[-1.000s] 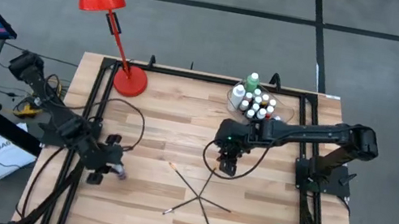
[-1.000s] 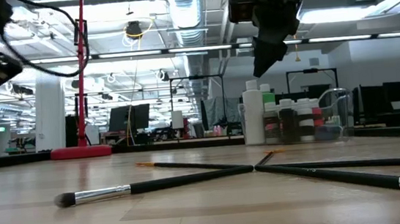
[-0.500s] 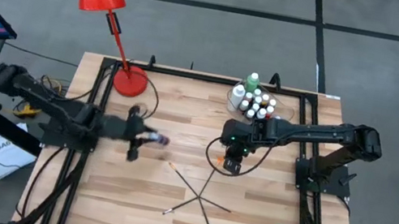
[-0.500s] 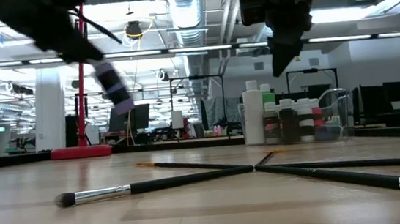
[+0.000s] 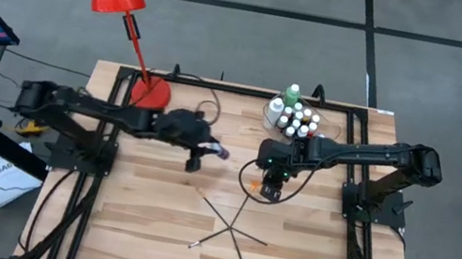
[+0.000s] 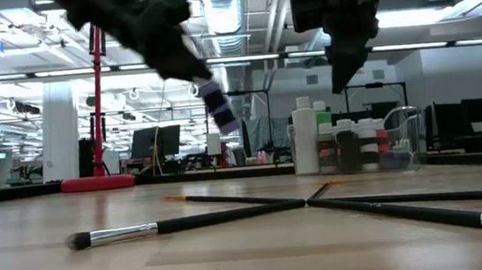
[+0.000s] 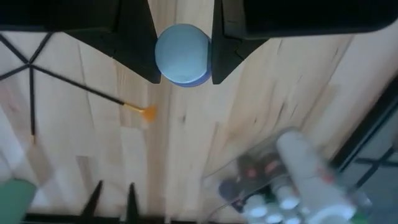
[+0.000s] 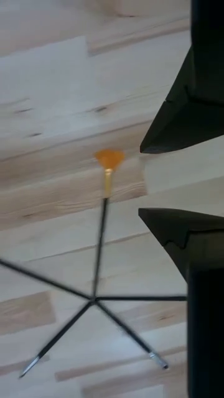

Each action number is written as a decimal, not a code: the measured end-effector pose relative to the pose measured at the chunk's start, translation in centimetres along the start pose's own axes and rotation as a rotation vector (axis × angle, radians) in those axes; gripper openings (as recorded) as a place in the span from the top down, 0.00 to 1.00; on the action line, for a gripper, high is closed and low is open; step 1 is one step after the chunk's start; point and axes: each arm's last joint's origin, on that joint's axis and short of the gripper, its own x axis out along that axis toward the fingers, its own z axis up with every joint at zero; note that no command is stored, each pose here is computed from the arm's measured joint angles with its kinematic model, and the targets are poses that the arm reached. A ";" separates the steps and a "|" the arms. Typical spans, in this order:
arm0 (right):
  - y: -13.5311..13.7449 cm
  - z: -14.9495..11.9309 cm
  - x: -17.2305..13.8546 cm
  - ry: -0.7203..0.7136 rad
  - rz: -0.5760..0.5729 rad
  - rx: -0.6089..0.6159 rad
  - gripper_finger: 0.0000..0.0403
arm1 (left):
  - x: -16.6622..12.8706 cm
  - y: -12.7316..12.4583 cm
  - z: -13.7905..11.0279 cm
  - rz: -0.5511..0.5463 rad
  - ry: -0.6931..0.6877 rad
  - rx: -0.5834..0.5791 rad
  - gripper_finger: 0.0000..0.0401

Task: Pick & Place Paint Supplies
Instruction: Put the small violet paint bottle into the transparent bin, then put the yellow paint brush into the green cup

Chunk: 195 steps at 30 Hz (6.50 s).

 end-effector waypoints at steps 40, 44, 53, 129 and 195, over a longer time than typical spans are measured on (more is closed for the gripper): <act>-0.2 0.1 0.0 -0.030 -0.085 0.015 0.51 | 6.4 -1.4 0.8 -0.121 0.219 0.073 0.53; -0.1 1.3 -0.1 -0.167 -0.126 -0.042 0.46 | 3.2 -1.1 2.3 -0.121 0.183 0.079 0.49; 0.2 4.8 0.4 -0.485 -0.189 -0.188 0.41 | -8.2 -1.2 4.3 -0.135 -0.017 0.083 0.47; -3.6 4.0 -8.3 -0.234 -0.278 -0.110 0.73 | -11.6 -2.8 -14.7 -0.395 -0.630 -0.214 1.00; -13.6 -4.8 -5.9 -0.256 -0.359 0.313 0.50 | -11.3 -2.4 -15.2 -0.256 -0.596 -0.221 1.00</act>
